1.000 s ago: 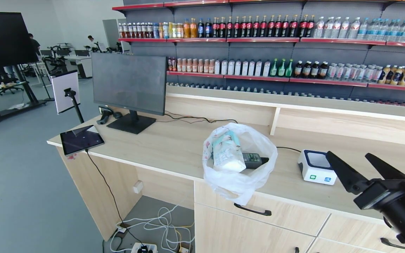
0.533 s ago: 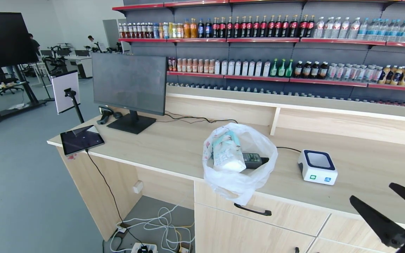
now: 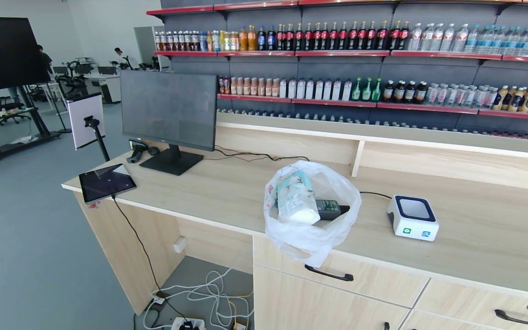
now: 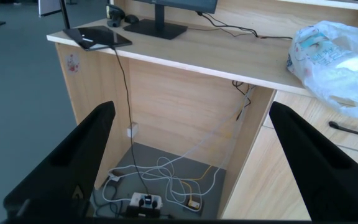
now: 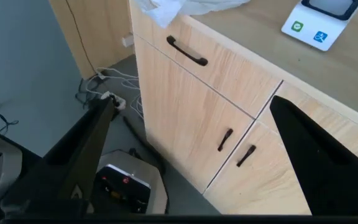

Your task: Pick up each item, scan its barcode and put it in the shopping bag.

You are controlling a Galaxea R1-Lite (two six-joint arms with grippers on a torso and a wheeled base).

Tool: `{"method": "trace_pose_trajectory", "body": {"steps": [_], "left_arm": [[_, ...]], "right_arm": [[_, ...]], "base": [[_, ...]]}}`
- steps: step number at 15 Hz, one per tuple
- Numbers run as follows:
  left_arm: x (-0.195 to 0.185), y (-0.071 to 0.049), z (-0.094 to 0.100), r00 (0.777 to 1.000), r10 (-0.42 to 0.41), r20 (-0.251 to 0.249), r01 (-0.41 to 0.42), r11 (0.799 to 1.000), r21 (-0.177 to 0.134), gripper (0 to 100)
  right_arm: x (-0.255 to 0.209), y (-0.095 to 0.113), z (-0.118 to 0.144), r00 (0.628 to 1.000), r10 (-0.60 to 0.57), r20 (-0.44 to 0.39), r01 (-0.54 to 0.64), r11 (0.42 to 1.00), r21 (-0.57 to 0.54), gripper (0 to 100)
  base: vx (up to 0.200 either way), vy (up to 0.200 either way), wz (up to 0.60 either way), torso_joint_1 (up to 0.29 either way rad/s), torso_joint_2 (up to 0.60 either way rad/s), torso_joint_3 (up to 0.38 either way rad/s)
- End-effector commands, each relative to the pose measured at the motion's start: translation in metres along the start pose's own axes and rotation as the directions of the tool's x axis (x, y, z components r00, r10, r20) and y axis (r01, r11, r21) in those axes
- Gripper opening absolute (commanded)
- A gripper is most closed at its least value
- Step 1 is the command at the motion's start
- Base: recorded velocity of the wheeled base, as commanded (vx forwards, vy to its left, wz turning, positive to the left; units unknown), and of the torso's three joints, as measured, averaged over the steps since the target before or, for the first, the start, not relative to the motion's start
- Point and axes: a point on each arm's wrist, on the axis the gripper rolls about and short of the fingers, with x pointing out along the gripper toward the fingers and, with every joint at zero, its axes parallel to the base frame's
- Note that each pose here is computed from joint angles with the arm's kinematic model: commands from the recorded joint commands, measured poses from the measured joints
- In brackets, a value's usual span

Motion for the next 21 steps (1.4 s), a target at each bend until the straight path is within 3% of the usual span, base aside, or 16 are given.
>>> {"method": "trace_pose_trajectory", "body": {"steps": [1, 2, 4, 5, 7, 8, 11, 21], "left_arm": [[0.000, 0.000, 0.000, 1.000, -0.001, 0.000, 0.001, 1.000, 0.001, 100], [0.000, 0.000, 0.000, 1.000, -0.001, 0.000, 0.001, 1.000, 0.001, 100], [0.000, 0.000, 0.000, 1.000, -0.001, 0.000, 0.001, 1.000, 0.000, 100], [0.000, 0.000, 0.000, 1.000, -0.001, 0.000, 0.001, 1.000, -0.002, 100], [0.000, 0.000, 0.000, 1.000, 0.001, 0.000, -0.001, 1.000, -0.006, 100], [0.000, 0.000, 0.000, 1.000, -0.001, 0.000, 0.001, 1.000, -0.006, 100], [0.000, 0.000, 0.000, 1.000, -0.001, 0.000, 0.001, 1.000, -0.002, 100], [0.000, 0.000, 0.000, 1.000, -0.001, 0.000, 0.001, 1.000, -0.003, 100]], "right_arm": [[-0.004, 0.001, -0.001, 0.987, -0.160, 0.028, 0.157, 0.985, 0.067, 100], [-0.001, 0.002, 0.001, 0.954, -0.300, -0.029, 0.301, 0.949, 0.097, 100], [0.001, 0.005, 0.001, 0.947, -0.317, -0.056, 0.321, 0.942, 0.101, 100], [-0.001, 0.005, 0.000, 0.938, -0.346, -0.036, 0.348, 0.934, 0.080, 100], [-0.009, 0.009, -0.002, 0.888, -0.457, 0.053, 0.444, 0.882, 0.157, 100], [-0.011, 0.010, -0.005, 0.881, -0.463, 0.093, 0.442, 0.878, 0.183, 100], [-0.008, 0.012, -0.010, 0.879, -0.443, 0.176, 0.419, 0.895, 0.154, 100], [-0.007, 0.012, -0.011, 0.887, -0.432, 0.165, 0.410, 0.899, 0.150, 100]], "base": [[0.000, 0.000, 0.00, 0.000, 0.00, 0.000], [0.000, 0.000, 0.00, 0.000, 0.00, 0.000], [0.000, 0.000, 0.00, 0.000, 0.00, 0.000], [0.000, 0.000, 0.00, 0.000, 0.00, 0.000], [0.000, 0.000, 0.00, 0.000, 0.00, 0.000], [0.000, 0.000, 0.00, 0.000, 0.00, 0.000], [0.000, 0.000, 0.00, 0.000, 0.00, 0.000], [0.000, 0.000, 0.00, 0.000, 0.00, 0.000]]}}
